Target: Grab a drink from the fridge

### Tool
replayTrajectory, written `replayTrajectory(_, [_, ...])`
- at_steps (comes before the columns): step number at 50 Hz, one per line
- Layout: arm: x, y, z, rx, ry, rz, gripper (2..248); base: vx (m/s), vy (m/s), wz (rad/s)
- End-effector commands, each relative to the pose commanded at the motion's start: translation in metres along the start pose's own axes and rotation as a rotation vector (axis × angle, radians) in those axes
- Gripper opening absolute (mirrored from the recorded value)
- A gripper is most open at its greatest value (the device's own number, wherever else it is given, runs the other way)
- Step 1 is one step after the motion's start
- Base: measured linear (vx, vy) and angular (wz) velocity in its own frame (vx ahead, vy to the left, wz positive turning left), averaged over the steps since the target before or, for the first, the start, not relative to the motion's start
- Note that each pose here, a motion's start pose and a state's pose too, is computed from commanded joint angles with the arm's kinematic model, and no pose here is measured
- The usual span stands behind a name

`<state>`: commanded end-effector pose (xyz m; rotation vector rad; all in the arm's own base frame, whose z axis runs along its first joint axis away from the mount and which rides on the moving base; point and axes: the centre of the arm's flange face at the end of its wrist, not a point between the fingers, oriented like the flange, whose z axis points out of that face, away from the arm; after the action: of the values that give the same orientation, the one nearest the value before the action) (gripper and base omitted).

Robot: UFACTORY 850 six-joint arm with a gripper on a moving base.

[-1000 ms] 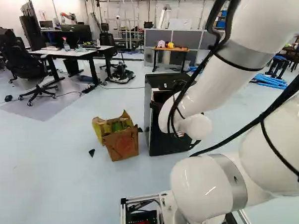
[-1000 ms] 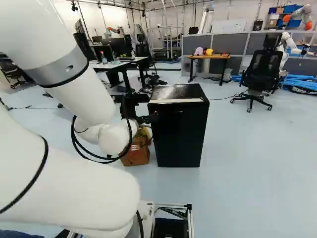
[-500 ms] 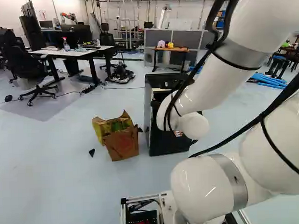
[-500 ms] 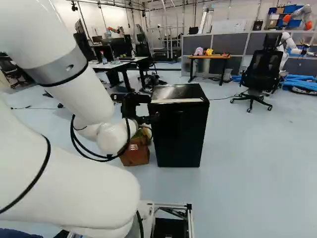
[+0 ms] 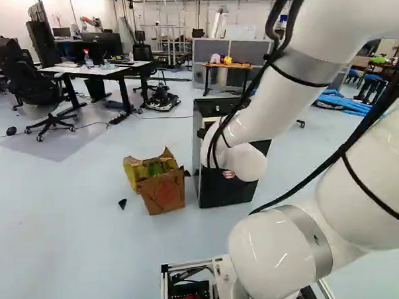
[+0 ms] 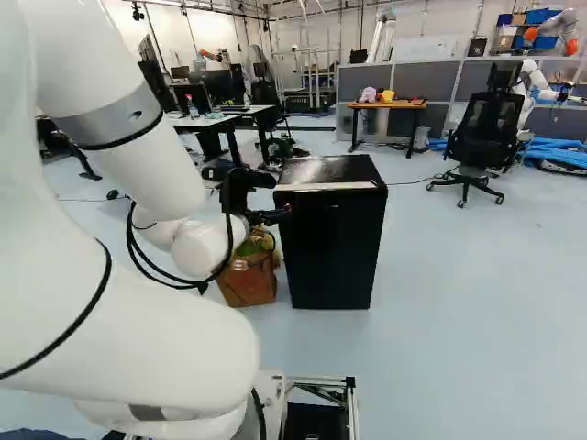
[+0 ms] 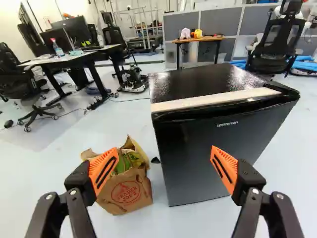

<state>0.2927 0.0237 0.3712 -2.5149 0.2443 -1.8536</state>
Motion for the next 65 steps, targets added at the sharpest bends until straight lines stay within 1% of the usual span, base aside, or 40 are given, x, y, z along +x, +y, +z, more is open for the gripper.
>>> replayTrajectory(16, [-0.002, -0.015, 0.018, -0.032, 0.021, 0.025, 247, 0.0, 0.0, 0.0])
replayTrajectory(34, [-0.007, -0.032, 0.038, -0.077, 0.054, 0.044, 247, 0.0, 0.0, 0.0])
replayTrajectory(54, [-0.017, -0.051, 0.057, -0.14, 0.091, 0.056, 247, 0.0, 0.0, 0.0])
replayTrajectory(65, [-0.025, -0.06, 0.064, -0.182, 0.111, 0.059, 247, 0.0, 0.0, 0.0])
